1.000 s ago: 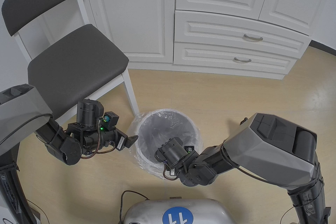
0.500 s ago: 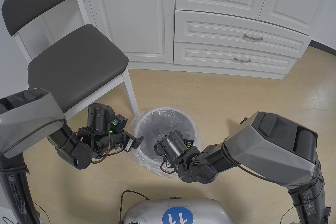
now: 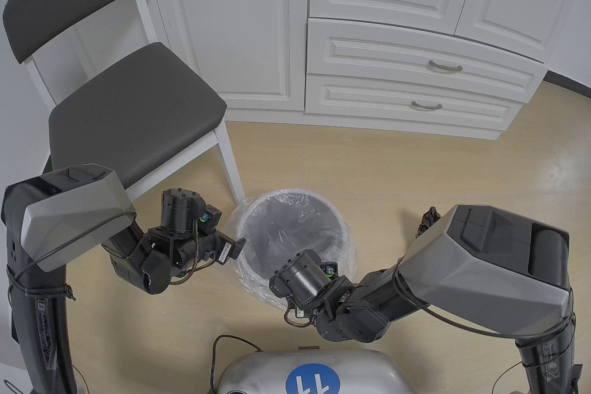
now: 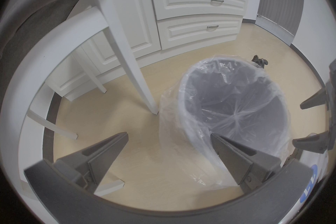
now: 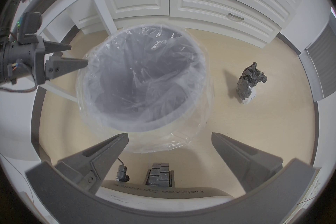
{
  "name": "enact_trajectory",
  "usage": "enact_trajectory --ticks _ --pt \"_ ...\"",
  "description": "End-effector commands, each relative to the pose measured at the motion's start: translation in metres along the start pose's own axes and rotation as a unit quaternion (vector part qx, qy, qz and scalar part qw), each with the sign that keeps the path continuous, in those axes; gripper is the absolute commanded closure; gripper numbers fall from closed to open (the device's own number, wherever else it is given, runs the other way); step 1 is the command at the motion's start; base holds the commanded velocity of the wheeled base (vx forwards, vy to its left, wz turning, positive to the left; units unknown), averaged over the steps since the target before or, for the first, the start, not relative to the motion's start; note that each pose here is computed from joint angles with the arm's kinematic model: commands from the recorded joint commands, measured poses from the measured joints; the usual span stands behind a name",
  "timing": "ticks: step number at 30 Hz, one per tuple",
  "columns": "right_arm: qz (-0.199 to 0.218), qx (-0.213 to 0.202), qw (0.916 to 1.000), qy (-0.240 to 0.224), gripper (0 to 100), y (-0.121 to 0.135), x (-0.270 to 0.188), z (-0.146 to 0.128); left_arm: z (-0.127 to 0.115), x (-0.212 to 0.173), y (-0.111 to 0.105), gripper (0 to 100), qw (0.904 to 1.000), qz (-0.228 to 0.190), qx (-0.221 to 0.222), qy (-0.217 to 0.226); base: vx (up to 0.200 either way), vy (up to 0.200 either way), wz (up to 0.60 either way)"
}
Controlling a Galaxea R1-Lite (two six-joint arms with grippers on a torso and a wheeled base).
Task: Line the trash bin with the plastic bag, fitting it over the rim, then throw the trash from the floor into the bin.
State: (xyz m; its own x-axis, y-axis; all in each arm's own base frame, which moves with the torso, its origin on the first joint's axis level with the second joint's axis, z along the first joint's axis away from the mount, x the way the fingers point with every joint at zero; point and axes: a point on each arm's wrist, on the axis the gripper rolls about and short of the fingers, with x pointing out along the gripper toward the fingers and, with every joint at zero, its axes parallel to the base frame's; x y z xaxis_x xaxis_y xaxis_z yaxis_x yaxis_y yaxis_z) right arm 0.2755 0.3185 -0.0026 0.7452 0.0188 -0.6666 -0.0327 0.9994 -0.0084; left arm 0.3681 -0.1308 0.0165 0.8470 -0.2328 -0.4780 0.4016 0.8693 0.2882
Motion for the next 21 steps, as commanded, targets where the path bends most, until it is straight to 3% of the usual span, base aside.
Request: enact_trajectory --ticks 1,14,21 --pt "0.000 -0.005 1.0000 0.003 0 0.000 -0.001 -0.003 -0.003 0.002 0.010 0 0.9999 0.011 -0.006 0.004 0.000 0.000 0.00" --pt "0.001 -0.004 1.0000 0.003 0 0.000 -0.001 -0.002 0.000 -0.003 0.024 0 0.9998 0.015 -0.013 -0.005 0.000 0.000 0.00" --pt "0.009 0.016 0.9998 -0.009 0 0.003 -0.003 0.005 -0.004 -0.006 0.026 0 0.9995 0.008 -0.014 0.028 0.000 0.000 0.00"
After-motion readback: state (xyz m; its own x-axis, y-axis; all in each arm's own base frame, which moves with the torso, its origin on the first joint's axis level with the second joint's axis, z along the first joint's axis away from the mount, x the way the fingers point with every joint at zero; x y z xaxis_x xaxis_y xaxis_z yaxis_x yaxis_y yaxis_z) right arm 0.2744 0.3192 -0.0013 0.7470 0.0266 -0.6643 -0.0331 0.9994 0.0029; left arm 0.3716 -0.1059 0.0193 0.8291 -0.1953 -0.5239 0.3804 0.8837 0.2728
